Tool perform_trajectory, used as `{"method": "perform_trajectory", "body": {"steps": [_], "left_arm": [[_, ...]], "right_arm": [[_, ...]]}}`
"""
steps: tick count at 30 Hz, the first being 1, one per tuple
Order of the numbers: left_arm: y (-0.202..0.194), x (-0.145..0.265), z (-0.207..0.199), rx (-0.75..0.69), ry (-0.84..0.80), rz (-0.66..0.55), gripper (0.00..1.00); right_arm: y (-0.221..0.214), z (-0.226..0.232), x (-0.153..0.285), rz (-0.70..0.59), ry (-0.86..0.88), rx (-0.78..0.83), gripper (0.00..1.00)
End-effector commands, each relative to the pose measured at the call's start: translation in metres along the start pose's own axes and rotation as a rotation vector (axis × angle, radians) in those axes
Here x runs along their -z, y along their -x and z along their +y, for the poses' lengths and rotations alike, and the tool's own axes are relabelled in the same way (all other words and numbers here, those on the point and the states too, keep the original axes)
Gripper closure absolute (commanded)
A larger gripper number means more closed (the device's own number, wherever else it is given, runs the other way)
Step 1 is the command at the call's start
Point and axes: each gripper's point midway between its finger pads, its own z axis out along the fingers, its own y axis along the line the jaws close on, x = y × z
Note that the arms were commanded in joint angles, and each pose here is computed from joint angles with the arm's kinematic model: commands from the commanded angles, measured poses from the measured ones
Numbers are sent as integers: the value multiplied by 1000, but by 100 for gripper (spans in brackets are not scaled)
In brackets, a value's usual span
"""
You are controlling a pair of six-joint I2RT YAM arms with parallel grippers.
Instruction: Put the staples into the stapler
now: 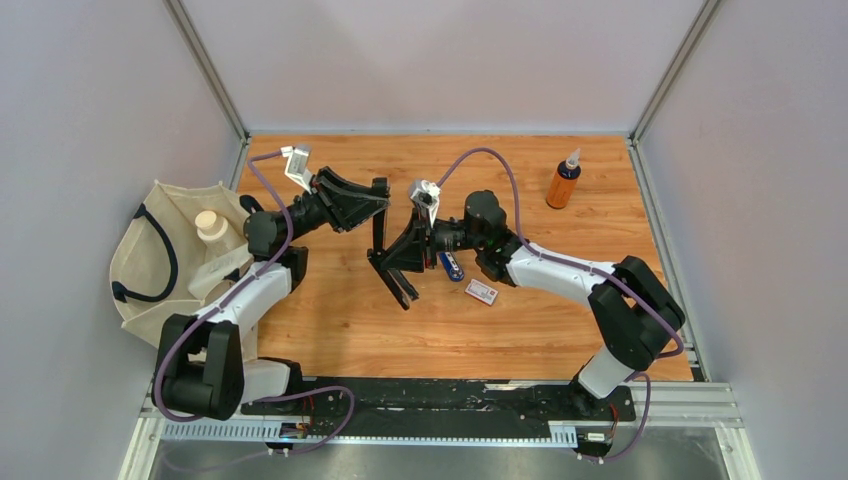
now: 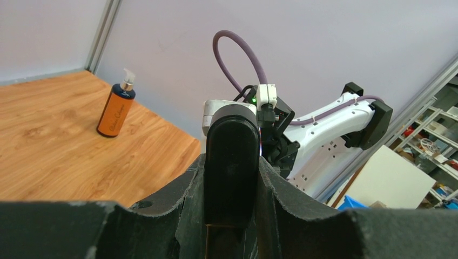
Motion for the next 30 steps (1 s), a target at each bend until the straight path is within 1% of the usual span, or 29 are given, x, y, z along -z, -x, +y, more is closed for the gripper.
{"method": "perform_trajectory", "body": {"steps": [1,4,8,14,18,21,22,26,28,30], "left_arm": [[33,0,-26,-117,-51,-108,100],[37,4,-22,-124,-32,-123,100],[39,8,-16,-125,-11,-133,100],[47,14,-12,-134,16,-160,97],[49,19,-10,-141,34,-171,92],[51,23,-8,-145,56,-180,86],[51,25,-6,-145,66,-181,82],[47,28,0,-140,95,-170,66],[45,29,1,-140,104,-163,54],[41,30,7,-131,134,-144,45]], "right_arm": [[24,5,-1,-37,20,70,100],[30,-3,5,-51,-33,56,100],[38,-5,10,-70,-51,69,100],[50,-8,20,-116,-90,76,100],[57,-16,27,-143,-131,75,100],[64,-18,33,-166,-160,78,100],[64,-20,34,-169,-167,77,100],[70,-21,39,-187,-190,86,100],[72,-21,40,-193,-200,88,100],[73,-24,42,-191,-218,86,100]]}}
